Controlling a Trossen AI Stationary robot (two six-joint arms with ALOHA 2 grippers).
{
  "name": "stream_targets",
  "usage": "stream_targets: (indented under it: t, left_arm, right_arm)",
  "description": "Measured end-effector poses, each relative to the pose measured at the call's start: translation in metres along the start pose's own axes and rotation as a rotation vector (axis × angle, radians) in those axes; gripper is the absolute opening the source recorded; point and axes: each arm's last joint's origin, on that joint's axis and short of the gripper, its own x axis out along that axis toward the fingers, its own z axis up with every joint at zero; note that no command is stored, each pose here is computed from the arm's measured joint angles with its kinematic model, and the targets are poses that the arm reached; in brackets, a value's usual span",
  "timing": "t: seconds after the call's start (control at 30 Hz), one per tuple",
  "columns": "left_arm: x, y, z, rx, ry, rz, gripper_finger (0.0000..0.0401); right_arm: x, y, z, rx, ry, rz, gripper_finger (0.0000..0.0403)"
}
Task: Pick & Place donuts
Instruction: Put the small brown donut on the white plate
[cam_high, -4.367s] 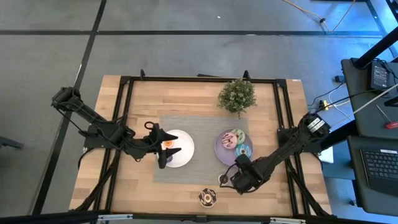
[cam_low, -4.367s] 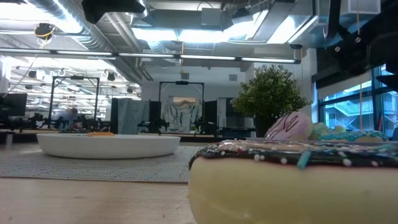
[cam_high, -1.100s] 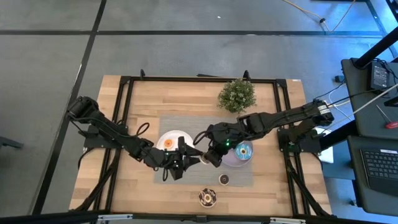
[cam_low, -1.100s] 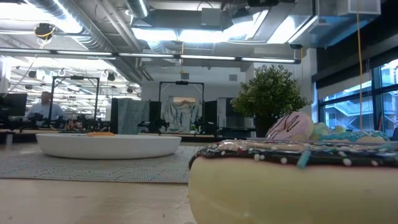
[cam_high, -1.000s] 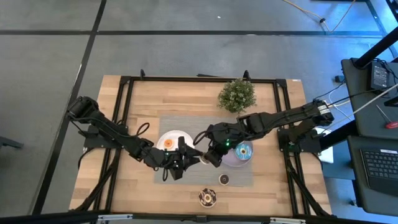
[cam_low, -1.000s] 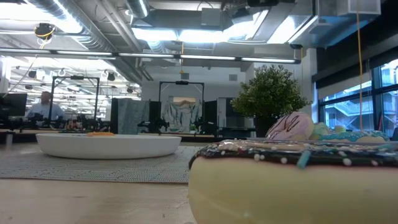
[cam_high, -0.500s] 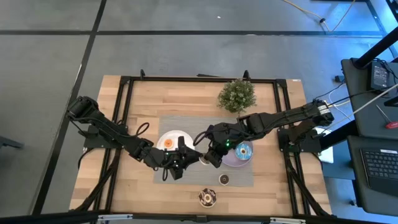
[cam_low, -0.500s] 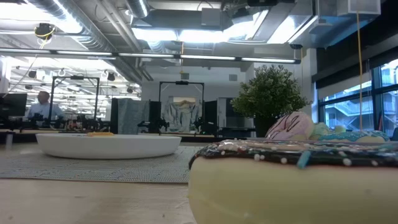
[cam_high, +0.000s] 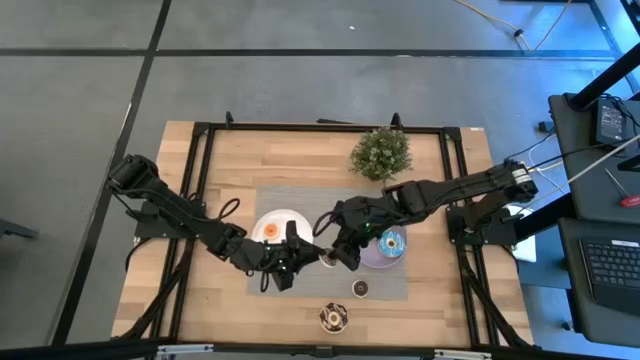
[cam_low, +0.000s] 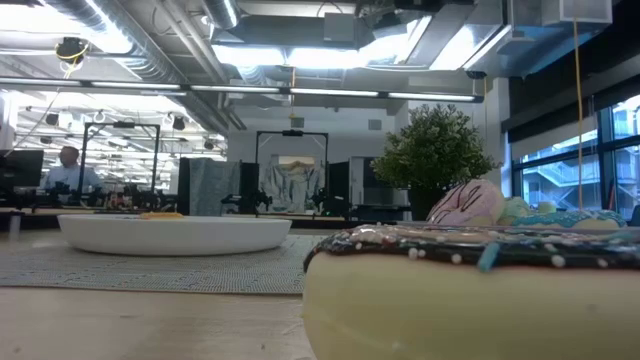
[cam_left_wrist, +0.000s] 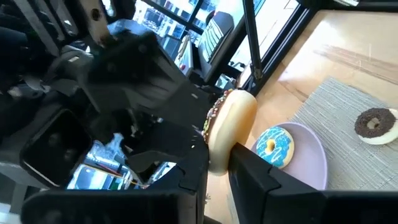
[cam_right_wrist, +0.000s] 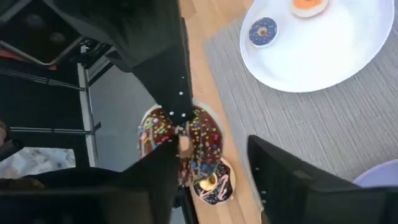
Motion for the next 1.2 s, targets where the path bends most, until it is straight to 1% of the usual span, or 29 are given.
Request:
stream_targets:
  t: [0.1, 0.2, 0.37, 0.47, 0.53, 0.63, 0.7, 0.77, 0.87, 0.97, 1.1, 1.2]
  left_arm:
    - [-0.002, -0.002, 0.002, -0.016, 0.030, 0.020, 0.0053]
    - [-0.007, -0.003, 0.004, -0.065, 0.096, 0.075, 0.0052]
    - [-0.020, -0.015, 0.007, -0.237, 0.247, 0.169, 0.0055]
    - [-0.028, -0.027, 0.001, -0.349, 0.347, 0.210, 0.0056]
    - [-0.031, -0.034, -0.007, -0.410, 0.396, 0.208, 0.0055]
    - [-0.029, -0.042, -0.020, -0.499, 0.452, 0.144, 0.0053]
    - [-0.026, -0.050, -0.029, -0.533, 0.500, 0.094, 0.0052]
    - [-0.020, -0.057, -0.037, -0.554, 0.538, 0.069, 0.0052]
    - [-0.012, -0.071, -0.047, -0.506, 0.591, 0.045, 0.0052]
    - [-0.006, -0.080, -0.050, -0.466, 0.604, 0.030, 0.0052]
    - [-0.004, -0.084, -0.050, -0.485, 0.592, -0.042, 0.0051]
    - [-0.006, -0.084, -0.051, -0.469, 0.605, -0.057, 0.0051]
  right_arm:
    - [-0.014, -0.003, 0.000, 0.011, -0.002, -0.024, 0.0224]
    - [-0.037, -0.010, -0.004, 0.028, -0.024, -0.125, 0.0245]
    - [-0.083, -0.020, -0.019, 0.091, -0.124, -0.340, 0.0254]
    - [-0.098, -0.022, -0.026, 0.087, -0.219, -0.458, 0.0254]
    - [-0.102, -0.022, -0.028, 0.084, -0.290, -0.518, 0.0255]
    - [-0.100, -0.022, -0.025, 0.073, -0.354, -0.562, 0.0255]
    - [-0.095, -0.022, -0.024, 0.065, -0.359, -0.575, 0.0255]
    - [-0.088, -0.022, -0.023, 0.045, -0.342, -0.592, 0.0255]
    - [-0.076, -0.024, -0.021, 0.038, -0.315, -0.616, 0.0255]
    - [-0.064, -0.025, -0.021, 0.031, -0.285, -0.633, 0.0255]
    - [-0.050, -0.027, -0.021, 0.010, -0.207, -0.630, 0.0255]
    - [-0.042, -0.029, -0.022, 0.006, -0.171, -0.643, 0.0255]
